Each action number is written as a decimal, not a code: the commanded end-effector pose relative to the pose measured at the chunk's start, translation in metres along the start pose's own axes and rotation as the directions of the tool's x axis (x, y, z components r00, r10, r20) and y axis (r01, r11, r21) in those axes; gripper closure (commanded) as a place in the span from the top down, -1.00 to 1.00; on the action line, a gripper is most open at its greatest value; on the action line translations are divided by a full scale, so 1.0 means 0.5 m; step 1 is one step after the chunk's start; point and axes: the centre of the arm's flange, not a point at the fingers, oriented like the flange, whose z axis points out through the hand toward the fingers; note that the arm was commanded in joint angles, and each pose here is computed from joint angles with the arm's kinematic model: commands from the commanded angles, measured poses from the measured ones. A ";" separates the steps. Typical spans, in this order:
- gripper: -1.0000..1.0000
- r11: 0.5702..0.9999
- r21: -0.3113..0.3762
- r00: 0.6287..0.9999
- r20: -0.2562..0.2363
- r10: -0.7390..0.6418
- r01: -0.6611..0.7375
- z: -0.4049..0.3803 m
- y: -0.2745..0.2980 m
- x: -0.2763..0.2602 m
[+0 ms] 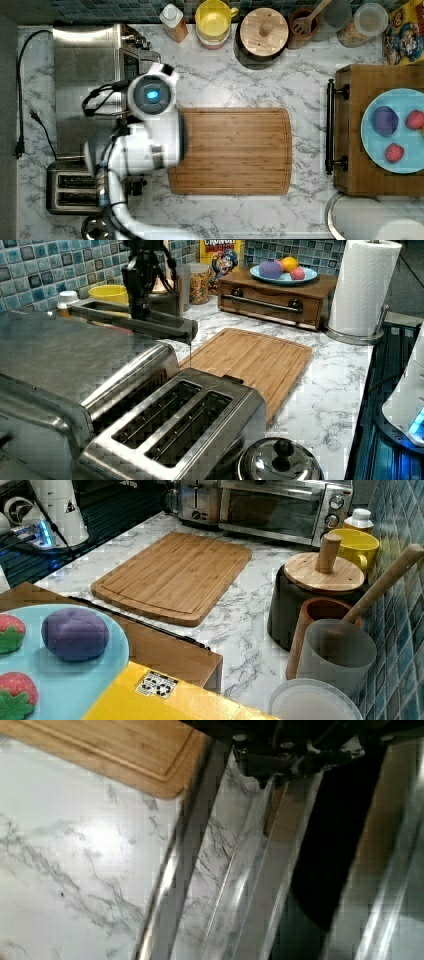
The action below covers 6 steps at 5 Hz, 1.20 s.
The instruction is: Close the oven.
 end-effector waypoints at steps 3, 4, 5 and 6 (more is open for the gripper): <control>-1.00 0.999 0.025 0.926 -0.374 0.052 -0.046 -0.282 -0.201 -0.099; -1.00 1.000 0.026 0.965 -0.262 -0.004 0.011 -0.295 -0.250 -0.073; -1.00 0.985 -0.162 0.990 -0.135 0.038 -0.060 -0.263 -0.304 -0.035; -1.00 0.985 -0.162 0.990 -0.135 0.037 -0.059 -0.263 -0.304 -0.035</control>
